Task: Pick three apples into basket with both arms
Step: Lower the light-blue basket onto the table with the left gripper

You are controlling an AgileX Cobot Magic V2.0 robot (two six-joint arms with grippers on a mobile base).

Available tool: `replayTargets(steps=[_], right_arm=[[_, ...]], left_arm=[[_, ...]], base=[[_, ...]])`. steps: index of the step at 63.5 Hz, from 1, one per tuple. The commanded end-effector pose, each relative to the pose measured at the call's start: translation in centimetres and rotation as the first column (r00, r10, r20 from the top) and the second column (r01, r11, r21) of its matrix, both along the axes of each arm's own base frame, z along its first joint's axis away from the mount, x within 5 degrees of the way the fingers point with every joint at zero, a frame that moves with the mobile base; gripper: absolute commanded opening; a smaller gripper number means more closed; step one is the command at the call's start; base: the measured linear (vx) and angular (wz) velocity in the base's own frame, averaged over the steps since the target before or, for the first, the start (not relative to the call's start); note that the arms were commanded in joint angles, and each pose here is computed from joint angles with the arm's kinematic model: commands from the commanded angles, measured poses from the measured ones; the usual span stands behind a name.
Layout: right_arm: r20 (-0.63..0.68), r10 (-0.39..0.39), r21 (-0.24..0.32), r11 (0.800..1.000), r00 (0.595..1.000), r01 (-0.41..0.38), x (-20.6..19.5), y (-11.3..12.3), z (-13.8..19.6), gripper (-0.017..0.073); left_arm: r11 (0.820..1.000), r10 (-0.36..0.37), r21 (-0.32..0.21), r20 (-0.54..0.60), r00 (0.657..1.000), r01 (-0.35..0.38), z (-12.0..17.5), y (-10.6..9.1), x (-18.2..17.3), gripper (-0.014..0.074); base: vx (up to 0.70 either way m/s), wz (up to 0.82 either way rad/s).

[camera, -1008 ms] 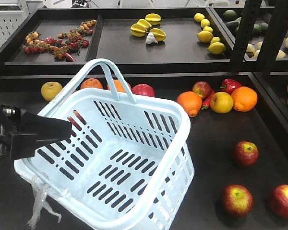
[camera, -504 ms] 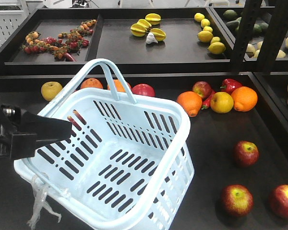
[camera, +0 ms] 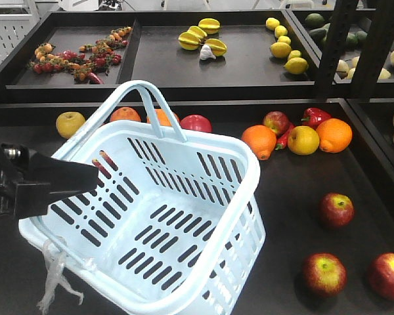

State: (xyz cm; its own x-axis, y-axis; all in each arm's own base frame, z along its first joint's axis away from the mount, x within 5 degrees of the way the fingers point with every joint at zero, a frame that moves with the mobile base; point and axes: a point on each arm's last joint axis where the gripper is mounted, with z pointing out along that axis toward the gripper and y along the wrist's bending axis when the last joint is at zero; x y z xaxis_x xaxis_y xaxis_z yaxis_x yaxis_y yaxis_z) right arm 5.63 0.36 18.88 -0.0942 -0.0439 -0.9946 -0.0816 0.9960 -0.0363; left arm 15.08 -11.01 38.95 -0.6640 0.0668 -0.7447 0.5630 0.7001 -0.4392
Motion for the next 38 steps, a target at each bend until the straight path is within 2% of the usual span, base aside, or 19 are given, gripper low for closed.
replayTargets(steps=[1, 18, 26, 32, 38], right_arm=[[0.066, 0.002, -0.012, 1.000, 0.998, -0.001, 0.0, 0.0, 0.2, -0.0001], [0.066, 0.002, -0.012, 1.000, 0.998, -0.001, 0.0, 0.0, 0.2, -0.0001], [0.066, 0.002, -0.012, 1.000, 0.998, -0.001, 0.0, 0.0, 0.2, -0.0001], [0.066, 0.002, -0.012, 1.000, 0.998, -0.001, 0.0, 0.0, 0.2, -0.0001], [0.066, 0.002, -0.012, 1.000, 0.998, -0.001, 0.0, 0.0, 0.2, -0.0001]], left_arm=[[0.994, 0.034, -0.102, 0.069, 0.997, -0.027, 2.0, 0.0, -0.2, -0.0007], [0.994, 0.048, -0.106, 0.081, 0.996, -0.039, 2.0, 0.0, 0.0, -0.0007], [0.995, 0.050, -0.089, 0.099, 0.994, -0.041, 2.0, 0.1, 0.1, -0.0007], [0.998, 0.032, -0.053, 0.196, 0.980, -0.022, 2.2, 0.1, 0.4, -0.0007], [1.000, -0.009, 0.015, 0.289, 0.957, 0.005, 2.0, -0.1, 1.3, -0.0007]], base=[[0.00, 0.00], [0.00, 0.00], [0.00, 0.00], [0.00, 0.00], [0.00, 0.00]])
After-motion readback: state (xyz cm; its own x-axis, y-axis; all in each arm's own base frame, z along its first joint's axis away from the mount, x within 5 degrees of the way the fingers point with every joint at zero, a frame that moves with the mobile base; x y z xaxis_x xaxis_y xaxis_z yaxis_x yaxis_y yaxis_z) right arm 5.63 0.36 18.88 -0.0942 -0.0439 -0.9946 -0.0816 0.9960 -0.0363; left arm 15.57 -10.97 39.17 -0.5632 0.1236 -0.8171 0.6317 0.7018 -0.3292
